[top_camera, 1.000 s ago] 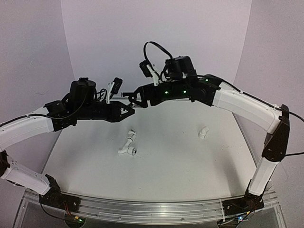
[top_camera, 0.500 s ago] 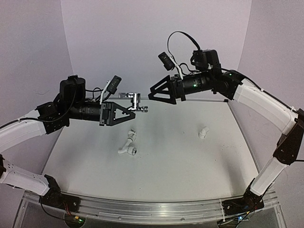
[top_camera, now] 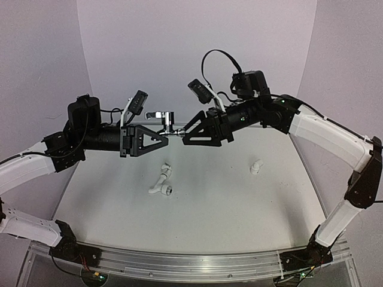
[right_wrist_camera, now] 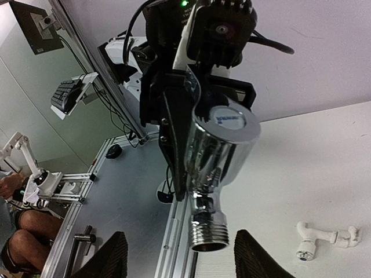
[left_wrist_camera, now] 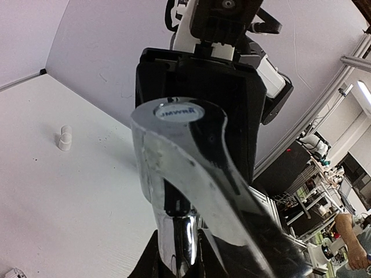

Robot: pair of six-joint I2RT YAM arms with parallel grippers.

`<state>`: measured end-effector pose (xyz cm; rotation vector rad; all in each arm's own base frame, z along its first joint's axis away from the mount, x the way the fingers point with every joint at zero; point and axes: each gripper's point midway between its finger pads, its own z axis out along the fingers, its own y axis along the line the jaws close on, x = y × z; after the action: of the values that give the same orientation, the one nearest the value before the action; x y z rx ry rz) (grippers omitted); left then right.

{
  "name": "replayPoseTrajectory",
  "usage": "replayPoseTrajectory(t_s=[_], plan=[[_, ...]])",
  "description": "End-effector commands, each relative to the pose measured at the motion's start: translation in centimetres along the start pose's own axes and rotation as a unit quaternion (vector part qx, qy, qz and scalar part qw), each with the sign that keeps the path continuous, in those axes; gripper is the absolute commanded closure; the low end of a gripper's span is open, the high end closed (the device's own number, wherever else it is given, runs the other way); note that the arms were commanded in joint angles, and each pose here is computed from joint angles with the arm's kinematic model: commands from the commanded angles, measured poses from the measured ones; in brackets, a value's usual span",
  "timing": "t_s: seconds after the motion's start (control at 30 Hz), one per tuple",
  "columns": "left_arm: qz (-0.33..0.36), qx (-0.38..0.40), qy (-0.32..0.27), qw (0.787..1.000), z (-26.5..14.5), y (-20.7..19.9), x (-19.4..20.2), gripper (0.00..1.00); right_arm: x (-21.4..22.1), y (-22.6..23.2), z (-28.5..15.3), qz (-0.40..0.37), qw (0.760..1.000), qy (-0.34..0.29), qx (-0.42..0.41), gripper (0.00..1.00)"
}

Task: Install the water faucets

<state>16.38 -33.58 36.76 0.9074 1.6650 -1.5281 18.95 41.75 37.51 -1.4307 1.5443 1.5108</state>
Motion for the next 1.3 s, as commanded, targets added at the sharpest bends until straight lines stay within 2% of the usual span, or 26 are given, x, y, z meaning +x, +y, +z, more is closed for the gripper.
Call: replayPoseTrajectory(t_s=[0.0, 0.2, 0.83, 1.0, 1.13, 1.17, 1.27], plan=[[0.032, 0.027, -0.032, 0.999, -0.5, -1.8, -1.8, 1.00, -1.1, -0.1, 0.0, -0.017, 1.000, -0.010, 0.013, 0.47], [0.029, 0.023, -0.032, 0.999, -0.5, -1.6, -1.7, 1.00, -1.4, -0.5, 0.0, -0.016, 1.000, -0.013, 0.024, 0.57], [0.009, 0.020, -0.017, 1.000, 0.4, -0.6, -1.3, 1.00, -1.8, 0.0, 0.5, -0.021, 1.000, -0.015, 0.015, 0.65], [0.009, 0.017, -0.019, 1.000, 0.4, -0.5, -1.3, 1.00, -1.7, 0.0, 0.5, -0.020, 1.000, -0.014, 0.016, 0.79], [0.013, 0.015, -0.026, 0.999, 0.2, -0.6, -1.5, 1.00, -1.5, -0.2, 0.6, -0.016, 1.000, -0.013, 0.016, 0.69], [0.014, 0.014, -0.027, 0.999, 0.2, -0.6, -1.5, 1.00, -1.4, -0.2, 0.6, -0.015, 1.000, -0.012, 0.017, 0.72], [0.017, 0.008, -0.032, 0.999, 0.0, -0.5, -1.5, 1.00, -1.3, -0.5, 0.7, -0.013, 1.000, -0.011, 0.020, 0.89]])
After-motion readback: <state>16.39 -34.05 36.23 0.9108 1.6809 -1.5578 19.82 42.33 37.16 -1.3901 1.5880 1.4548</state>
